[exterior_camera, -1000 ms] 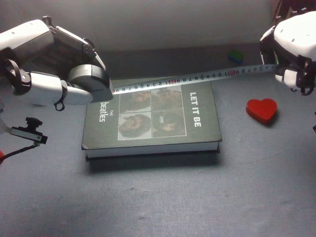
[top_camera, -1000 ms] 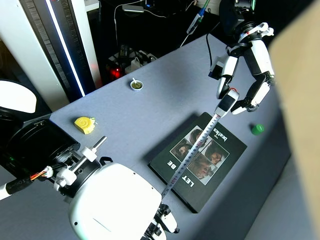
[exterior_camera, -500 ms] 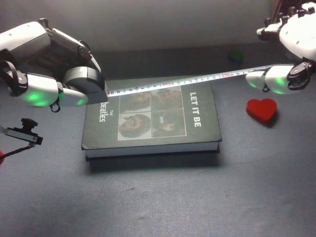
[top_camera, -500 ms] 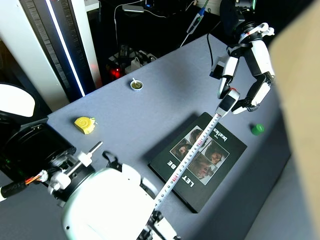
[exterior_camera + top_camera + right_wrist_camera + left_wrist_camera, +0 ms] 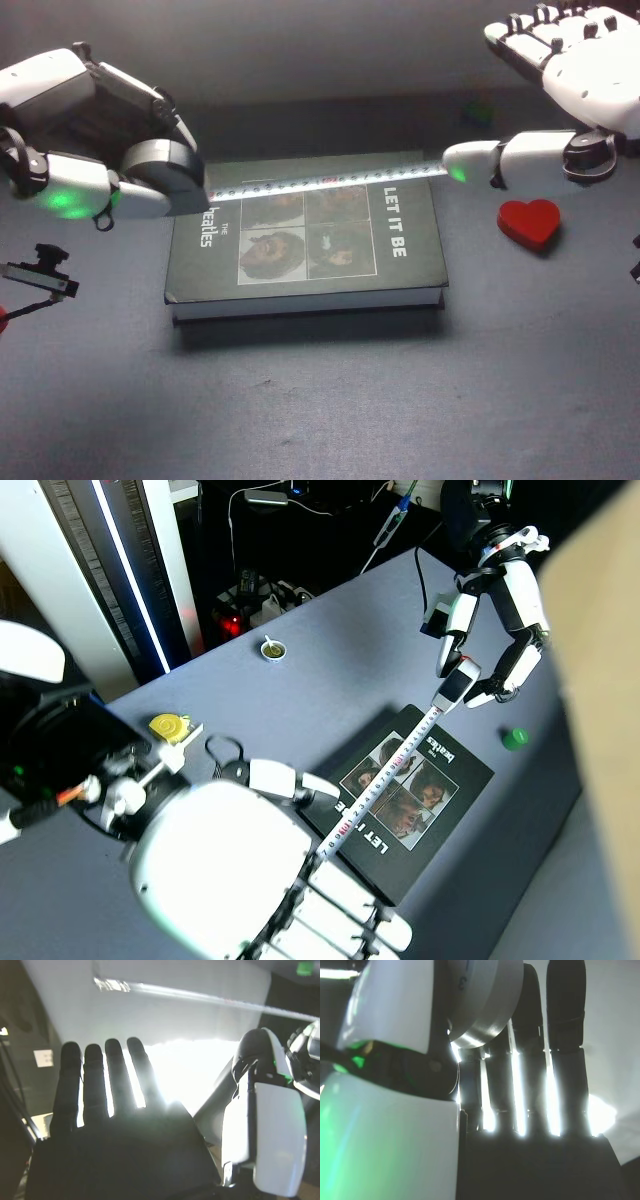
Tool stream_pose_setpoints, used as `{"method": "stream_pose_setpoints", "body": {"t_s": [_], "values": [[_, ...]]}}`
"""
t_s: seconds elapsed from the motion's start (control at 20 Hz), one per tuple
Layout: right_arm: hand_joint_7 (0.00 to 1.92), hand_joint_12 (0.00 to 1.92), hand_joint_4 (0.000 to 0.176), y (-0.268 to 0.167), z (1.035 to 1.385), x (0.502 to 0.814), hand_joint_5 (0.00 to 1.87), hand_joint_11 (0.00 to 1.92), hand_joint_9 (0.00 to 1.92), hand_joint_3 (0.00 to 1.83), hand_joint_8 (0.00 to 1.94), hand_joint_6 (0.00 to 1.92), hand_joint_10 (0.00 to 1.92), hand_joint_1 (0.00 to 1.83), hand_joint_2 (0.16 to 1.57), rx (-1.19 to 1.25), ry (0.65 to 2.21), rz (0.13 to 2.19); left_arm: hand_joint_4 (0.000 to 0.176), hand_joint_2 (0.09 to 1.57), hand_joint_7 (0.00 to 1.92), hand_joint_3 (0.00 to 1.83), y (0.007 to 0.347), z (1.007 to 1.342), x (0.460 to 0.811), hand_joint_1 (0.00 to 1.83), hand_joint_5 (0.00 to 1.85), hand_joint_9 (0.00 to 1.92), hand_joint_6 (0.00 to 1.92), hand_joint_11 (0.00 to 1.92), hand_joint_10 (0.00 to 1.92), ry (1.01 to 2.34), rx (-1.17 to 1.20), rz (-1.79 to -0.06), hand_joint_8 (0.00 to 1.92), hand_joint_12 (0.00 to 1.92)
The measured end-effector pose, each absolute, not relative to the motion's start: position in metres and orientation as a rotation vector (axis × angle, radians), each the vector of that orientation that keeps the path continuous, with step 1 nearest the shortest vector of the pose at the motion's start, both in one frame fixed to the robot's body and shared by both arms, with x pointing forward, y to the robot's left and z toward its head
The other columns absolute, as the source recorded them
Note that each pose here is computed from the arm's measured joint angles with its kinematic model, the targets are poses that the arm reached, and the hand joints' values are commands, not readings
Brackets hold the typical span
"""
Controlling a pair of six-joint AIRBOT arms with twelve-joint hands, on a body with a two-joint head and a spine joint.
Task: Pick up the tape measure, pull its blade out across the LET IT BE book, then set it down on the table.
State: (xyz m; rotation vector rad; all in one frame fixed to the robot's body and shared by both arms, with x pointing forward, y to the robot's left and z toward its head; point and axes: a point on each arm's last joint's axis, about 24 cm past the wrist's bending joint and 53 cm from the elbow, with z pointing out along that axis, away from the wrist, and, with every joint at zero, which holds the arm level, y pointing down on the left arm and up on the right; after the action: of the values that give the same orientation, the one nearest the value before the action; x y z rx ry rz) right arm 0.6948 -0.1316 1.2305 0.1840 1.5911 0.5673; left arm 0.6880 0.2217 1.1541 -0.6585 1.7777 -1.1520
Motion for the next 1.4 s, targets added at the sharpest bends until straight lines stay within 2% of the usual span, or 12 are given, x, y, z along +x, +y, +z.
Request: {"method": "stream_pose_setpoints", "body": {"t_s": [0.6, 0.8, 1.2, 1.35, 1.4], "values": [[0.02, 0.36, 0.0, -0.072, 1.242, 0.653, 0.01, 0.0, 0.0, 0.0, 0.01, 0.0, 0.0, 0.0, 0.99, 0.15, 1.6, 0.729, 0.0, 1.06, 1.16, 0.0, 0.269, 1.136, 0.717, 1.39, 1.01, 1.02, 0.8, 1.0, 1.08, 1.762, -0.715, -1.103, 0.64, 0.89], [0.02, 0.37, 0.0, -0.062, 1.241, 0.644, 0.02, 0.0, 0.0, 0.0, 0.0, 0.0, 0.0, 0.0, 1.0, 0.163, 1.6, 0.748, 0.0, 1.06, 1.16, 0.0, 0.275, 1.127, 0.722, 1.39, 1.01, 1.01, 0.8, 1.0, 1.08, 1.782, -0.7, -1.097, 0.64, 0.89], [0.05, 0.38, 0.0, -0.076, 1.211, 0.643, 0.04, 0.0, 0.0, 0.01, 0.01, 0.01, 0.0, 0.0, 1.01, 0.275, 1.707, 0.701, 0.0, 1.06, 1.16, 0.0, 0.289, 1.119, 0.725, 1.39, 1.01, 1.01, 0.8, 1.0, 1.08, 1.794, -0.684, -1.104, 0.65, 0.89], [0.05, 0.38, 0.0, -0.076, 1.208, 0.632, 0.04, 0.0, 0.01, 0.01, 0.0, 0.0, 0.0, 0.0, 1.02, 0.27, 1.734, 0.718, 0.0, 1.06, 1.16, 0.0, 0.286, 1.111, 0.721, 1.39, 1.01, 1.01, 0.8, 1.0, 1.08, 1.817, -0.666, -1.122, 0.65, 0.89], [0.05, 0.38, 0.0, -0.068, 1.198, 0.615, 0.04, 0.0, 0.01, 0.01, 0.01, 0.0, 0.0, 0.0, 1.02, 0.226, 1.787, 0.752, 0.0, 1.06, 1.15, 0.0, 0.287, 1.105, 0.718, 1.39, 1.01, 1.02, 0.8, 0.99, 1.08, 1.833, -0.662, -1.122, 0.65, 0.88]]}}
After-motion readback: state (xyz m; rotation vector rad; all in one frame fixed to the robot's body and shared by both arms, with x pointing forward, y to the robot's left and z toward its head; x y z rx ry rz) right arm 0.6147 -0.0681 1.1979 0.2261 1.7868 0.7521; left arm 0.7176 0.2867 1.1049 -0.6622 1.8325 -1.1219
